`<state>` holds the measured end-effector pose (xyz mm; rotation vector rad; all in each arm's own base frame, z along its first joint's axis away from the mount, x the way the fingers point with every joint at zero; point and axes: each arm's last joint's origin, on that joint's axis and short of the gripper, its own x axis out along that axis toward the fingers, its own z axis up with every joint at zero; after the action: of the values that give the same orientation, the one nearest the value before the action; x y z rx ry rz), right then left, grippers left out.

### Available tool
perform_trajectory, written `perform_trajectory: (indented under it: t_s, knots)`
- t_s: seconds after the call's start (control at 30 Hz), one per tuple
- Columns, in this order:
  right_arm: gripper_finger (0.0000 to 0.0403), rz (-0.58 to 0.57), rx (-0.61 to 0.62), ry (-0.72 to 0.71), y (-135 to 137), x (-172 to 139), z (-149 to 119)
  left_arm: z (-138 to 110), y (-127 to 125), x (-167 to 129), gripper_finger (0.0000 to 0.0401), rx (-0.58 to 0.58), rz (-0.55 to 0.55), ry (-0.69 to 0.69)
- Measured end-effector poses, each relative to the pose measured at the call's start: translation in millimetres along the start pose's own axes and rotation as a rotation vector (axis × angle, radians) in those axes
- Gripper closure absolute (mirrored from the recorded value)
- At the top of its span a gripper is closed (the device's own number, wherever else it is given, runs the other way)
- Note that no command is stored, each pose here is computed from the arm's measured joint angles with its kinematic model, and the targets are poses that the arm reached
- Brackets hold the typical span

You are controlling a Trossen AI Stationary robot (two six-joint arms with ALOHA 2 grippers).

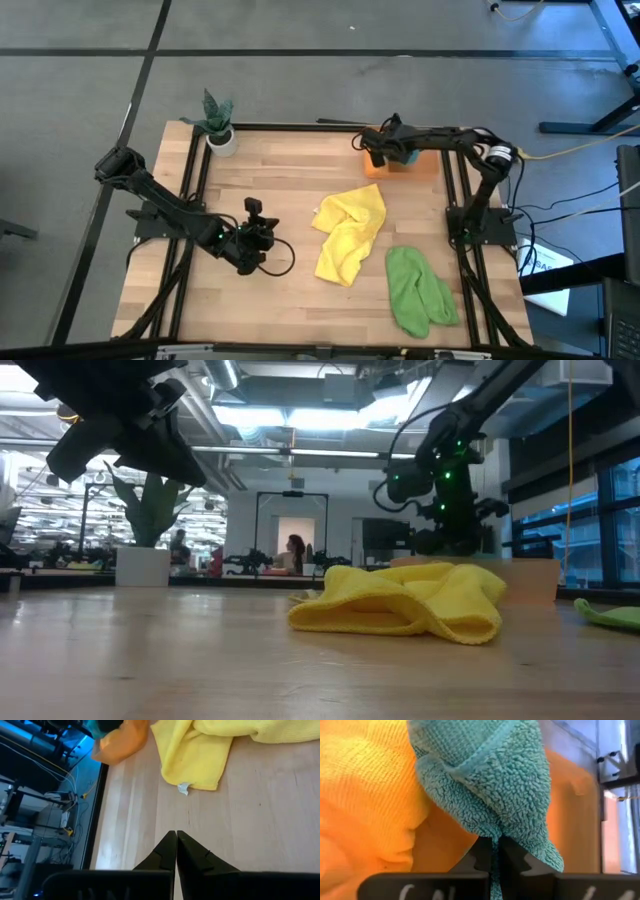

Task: Roll microfiber towels into tight, uniform cylinder then place into a basket
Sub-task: Put the blue microfiber towel into the bin

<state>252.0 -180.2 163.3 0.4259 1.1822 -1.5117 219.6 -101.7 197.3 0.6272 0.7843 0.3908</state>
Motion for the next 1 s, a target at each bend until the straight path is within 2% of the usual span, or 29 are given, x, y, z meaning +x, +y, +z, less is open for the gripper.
perform_trajectory:
  t_s: [0.3,0.43,0.77,0.87,1.0]
  knots:
    - [0.0391,-0.095,-0.049,0.098,-6.5,11.3,-7.3,-1.4,0.2,0.0,0.0397,0.016,0.001,0.01]
    - [0.0391,-0.12,-0.02,0.099,-8.4,10.9,-8.5,-1.3,0.1,0.0,0.0397,0.045,0.0,0.01]
    - [0.0391,0.001,-0.02,0.124,10.3,23.4,-6.8,-1.3,0.1,0.0,0.0397,0.059,0.0,0.009]
    - [0.039,0.014,-0.062,0.155,16.1,30.3,-9.8,-1.3,0.2,0.0,0.0397,0.059,0.0,0.009]
    - [0.039,0.023,-0.048,0.155,18.2,31.6,-9.8,-1.3,0.2,0.0,0.0397,0.059,0.0,0.009]
